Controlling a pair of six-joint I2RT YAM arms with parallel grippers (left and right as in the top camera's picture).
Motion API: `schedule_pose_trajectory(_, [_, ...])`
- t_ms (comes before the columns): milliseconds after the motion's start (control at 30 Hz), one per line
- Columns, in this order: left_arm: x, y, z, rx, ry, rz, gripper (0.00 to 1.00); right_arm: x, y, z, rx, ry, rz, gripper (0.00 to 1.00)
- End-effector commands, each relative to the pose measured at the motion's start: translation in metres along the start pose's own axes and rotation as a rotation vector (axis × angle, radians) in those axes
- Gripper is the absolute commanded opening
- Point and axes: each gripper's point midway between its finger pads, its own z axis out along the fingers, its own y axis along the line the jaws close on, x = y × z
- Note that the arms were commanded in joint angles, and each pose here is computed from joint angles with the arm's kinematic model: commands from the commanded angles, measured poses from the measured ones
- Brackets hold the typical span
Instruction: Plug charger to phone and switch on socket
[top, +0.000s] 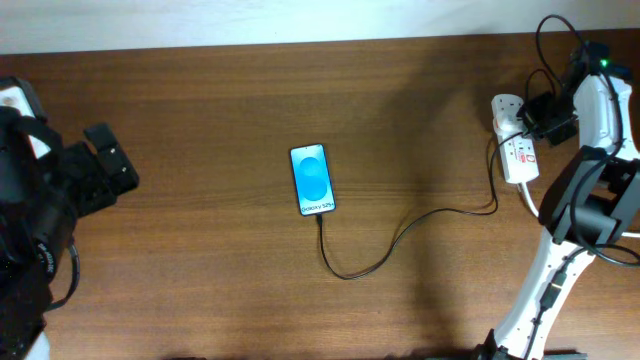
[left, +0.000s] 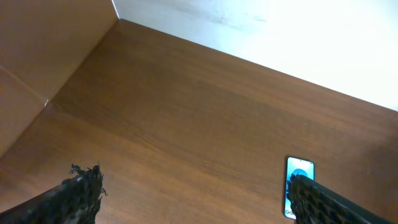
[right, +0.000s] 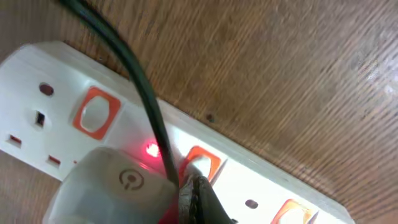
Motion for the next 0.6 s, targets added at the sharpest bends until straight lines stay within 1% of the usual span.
schedule_pose_trajectory(0, [-0.001,0.005,-0.011,-0.001,-0.033,-0.027,0.99,0.001,-0.004,-0.038,0.066,-0.048,-0.027,0.04])
schedule_pose_trajectory(33, [-0.001,0.007,-0.017,0.003,-0.047,-0.031,0.99,-0.009,-0.015,-0.066,0.097,-0.107,-0.014,0.04])
schedule_pose_trajectory(67, [0.0,0.01,-0.028,0.011,-0.074,-0.039,1.0,-0.018,-0.029,-0.104,0.135,-0.183,0.004,0.04])
schedule_pose_trajectory(133, [0.003,0.018,-0.053,0.028,-0.13,-0.055,0.99,-0.026,-0.045,-0.176,0.146,-0.328,0.03,0.04])
schedule_pose_trajectory(233, [0.023,0.038,-0.094,0.043,-0.218,-0.074,0.99,-0.009,-0.043,-0.283,0.0,-0.523,0.015,0.04])
schedule_pose_trajectory(300, [0.049,0.052,-0.111,0.044,-0.248,-0.084,0.99,0.02,-0.039,-0.36,-0.149,-0.673,-0.001,0.04])
schedule_pose_trajectory(333, [0.066,0.059,-0.117,0.047,-0.258,-0.087,0.99,0.042,-0.038,-0.405,-0.245,-0.765,-0.017,0.04])
schedule_pose_trajectory(367, [0.081,0.064,-0.12,0.05,-0.266,-0.09,0.99,0.059,-0.038,-0.436,-0.315,-0.83,-0.029,0.04])
schedule_pose_trajectory(400, [0.096,0.069,-0.121,0.053,-0.277,-0.093,0.99,0.089,-0.042,-0.483,-0.43,-0.929,-0.049,0.04])
schedule_pose_trajectory(433, [0.105,0.071,-0.12,0.057,-0.285,-0.096,0.99,0.105,-0.046,-0.507,-0.493,-0.98,-0.058,0.04])
schedule_pose_trajectory(500, [0.128,0.075,-0.114,0.075,-0.323,-0.111,0.99,0.157,-0.068,-0.578,-0.691,-1.133,-0.078,0.04])
schedule_pose_trajectory(567, [0.138,0.066,-0.105,0.146,-0.37,-0.119,0.99,0.188,-0.093,-0.614,-0.792,-1.22,-0.074,0.06])
